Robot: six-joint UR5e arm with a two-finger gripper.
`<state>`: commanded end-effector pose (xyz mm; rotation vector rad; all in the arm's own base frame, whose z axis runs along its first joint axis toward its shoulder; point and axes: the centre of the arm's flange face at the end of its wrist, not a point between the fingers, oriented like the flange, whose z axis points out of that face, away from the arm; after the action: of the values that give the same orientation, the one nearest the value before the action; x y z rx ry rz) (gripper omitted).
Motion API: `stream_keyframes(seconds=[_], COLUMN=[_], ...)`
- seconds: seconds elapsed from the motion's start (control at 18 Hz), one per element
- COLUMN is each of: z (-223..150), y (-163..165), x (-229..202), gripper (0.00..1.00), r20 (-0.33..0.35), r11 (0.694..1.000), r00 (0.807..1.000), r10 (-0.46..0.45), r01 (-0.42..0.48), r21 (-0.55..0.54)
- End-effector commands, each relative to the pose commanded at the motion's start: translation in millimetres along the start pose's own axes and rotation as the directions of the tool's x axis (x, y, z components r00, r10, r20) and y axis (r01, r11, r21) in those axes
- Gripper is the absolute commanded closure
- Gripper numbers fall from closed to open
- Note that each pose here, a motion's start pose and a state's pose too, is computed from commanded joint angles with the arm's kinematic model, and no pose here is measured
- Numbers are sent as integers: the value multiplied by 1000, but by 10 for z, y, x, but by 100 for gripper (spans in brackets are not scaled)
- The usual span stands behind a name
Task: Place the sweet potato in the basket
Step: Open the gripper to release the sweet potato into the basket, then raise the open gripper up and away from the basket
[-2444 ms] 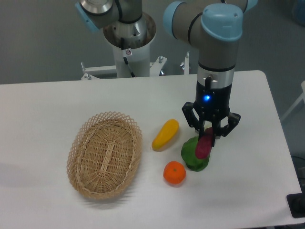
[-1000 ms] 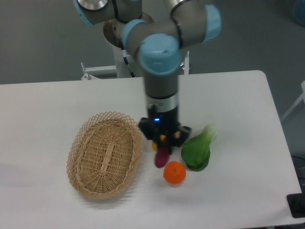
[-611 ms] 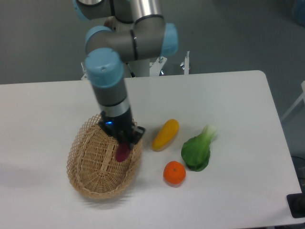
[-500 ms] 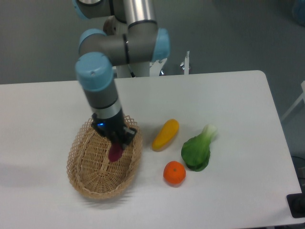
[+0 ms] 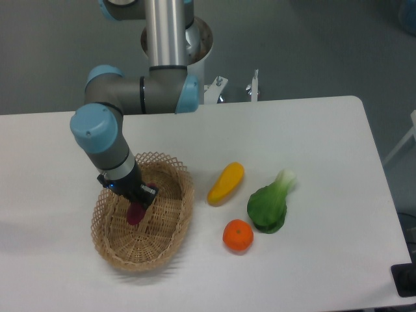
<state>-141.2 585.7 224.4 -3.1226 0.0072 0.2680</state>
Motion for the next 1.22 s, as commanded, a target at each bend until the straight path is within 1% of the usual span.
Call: stream_keyframes(seconds=[0.06, 0.11, 0.17, 0.22, 0.28, 0.33, 0.5, 0.67, 0.78, 0.89, 0.94, 1.06, 1.17, 1.22], z=[7, -1, -31, -76, -129, -209, -485, -780, -949, -1121, -1186, -1274, -1404, -1462], y=[-2, -1, -8, -19, -26, -28, -24, -39, 25, 96, 164, 301, 507, 646], x=[1, -2, -11, -23, -39, -62, -175, -518, -974, -1344, -1568, -1941, -2203, -2323], gripper=[66, 61, 49, 30, 7, 0, 0, 0, 0, 0, 0, 0, 0, 0], r20=[0, 2, 5, 9, 15, 28, 57, 87, 110, 133, 151, 180, 201, 199], r11=[1000, 1000, 1000, 1000, 1000, 1000, 997, 991, 979, 969, 970, 978, 984, 989], r00=[1000, 1000, 1000, 1000, 1000, 1000, 998, 994, 984, 975, 973, 975, 975, 978], r10=[0, 1, 0, 0, 4, 6, -12, -68, -139, -180, -174, -131, -96, -62], r01=[0, -1, 0, -1, -4, -6, 8, 57, 120, 152, 143, 98, 62, 33], r21=[0, 1, 6, 14, 21, 30, 75, 124, 164, 195, 196, 184, 169, 145])
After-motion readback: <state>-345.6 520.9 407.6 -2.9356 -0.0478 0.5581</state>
